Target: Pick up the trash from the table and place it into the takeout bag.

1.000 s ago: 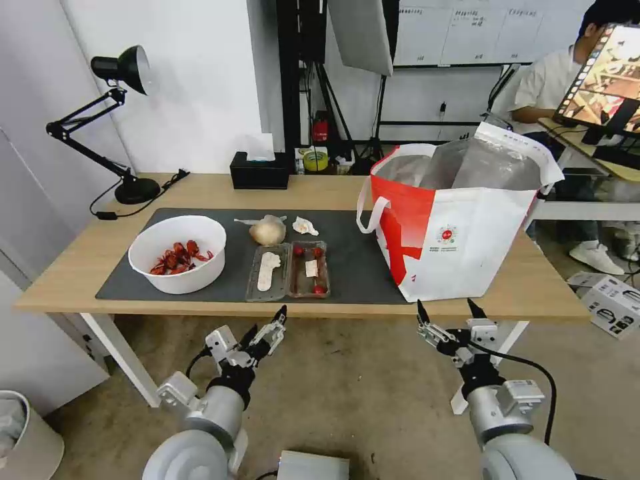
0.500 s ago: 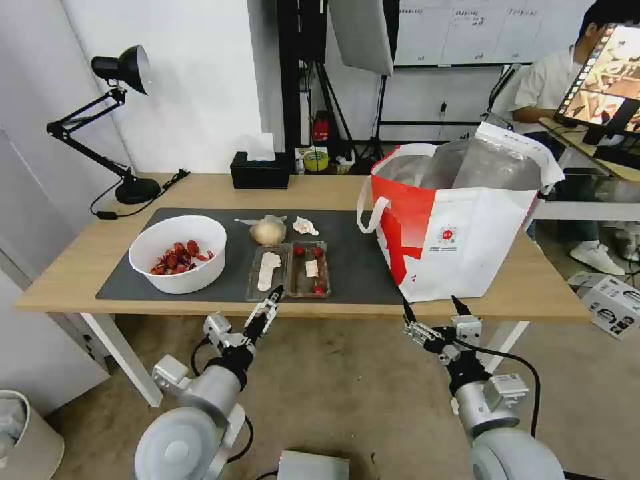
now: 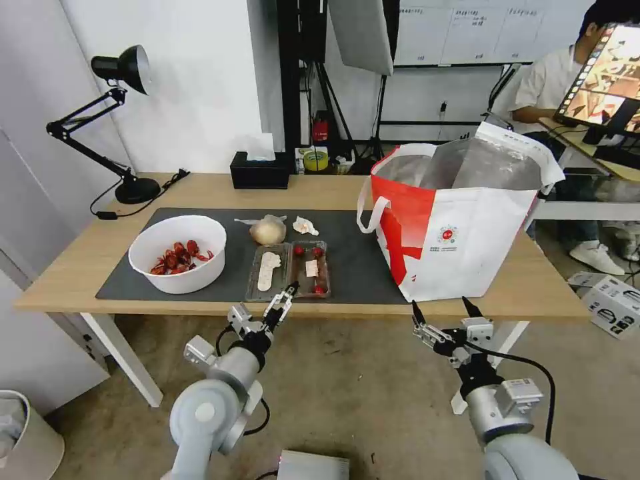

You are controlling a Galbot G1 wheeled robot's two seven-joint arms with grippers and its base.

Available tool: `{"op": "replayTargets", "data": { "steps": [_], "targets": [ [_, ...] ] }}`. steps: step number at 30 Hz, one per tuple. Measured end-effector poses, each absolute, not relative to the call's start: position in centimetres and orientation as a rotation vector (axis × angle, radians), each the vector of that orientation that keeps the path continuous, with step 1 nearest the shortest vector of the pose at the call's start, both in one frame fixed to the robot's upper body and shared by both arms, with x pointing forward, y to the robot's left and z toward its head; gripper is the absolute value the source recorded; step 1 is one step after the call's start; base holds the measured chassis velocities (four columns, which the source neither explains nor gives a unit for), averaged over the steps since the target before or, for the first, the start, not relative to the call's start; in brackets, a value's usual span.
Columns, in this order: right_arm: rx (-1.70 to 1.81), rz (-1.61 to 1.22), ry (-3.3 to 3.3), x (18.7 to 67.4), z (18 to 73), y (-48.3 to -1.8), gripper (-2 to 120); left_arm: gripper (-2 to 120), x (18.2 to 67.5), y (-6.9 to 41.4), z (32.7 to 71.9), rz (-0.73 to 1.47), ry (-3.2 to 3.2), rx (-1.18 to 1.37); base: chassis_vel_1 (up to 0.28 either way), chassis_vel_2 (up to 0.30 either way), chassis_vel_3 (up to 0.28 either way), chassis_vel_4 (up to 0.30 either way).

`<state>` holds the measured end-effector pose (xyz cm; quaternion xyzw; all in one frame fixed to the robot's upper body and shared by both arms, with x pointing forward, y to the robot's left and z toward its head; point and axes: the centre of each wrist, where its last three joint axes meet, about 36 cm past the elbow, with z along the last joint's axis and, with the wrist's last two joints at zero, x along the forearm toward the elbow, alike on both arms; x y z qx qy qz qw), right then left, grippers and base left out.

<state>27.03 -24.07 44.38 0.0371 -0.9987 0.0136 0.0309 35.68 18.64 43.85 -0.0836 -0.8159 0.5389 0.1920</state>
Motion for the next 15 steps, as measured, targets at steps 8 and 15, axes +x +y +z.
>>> {"op": "replayTargets", "data": {
  "steps": [8, 15],
  "targets": [
    [0.111, 0.047, -3.077, 27.0, 44.4, -24.2, 100, 100, 36.7, 19.0, 43.8, 1.513, -2.296, -0.232, 0.0, 0.0, 0.0, 0.0],
    [0.109, 0.05, -3.078, 27.0, 44.4, -24.3, 100, 100, 37.3, 19.3, 43.6, 1.51, -2.299, -0.225, 0.0, 0.0, 0.0, 0.0]
  ]
}}
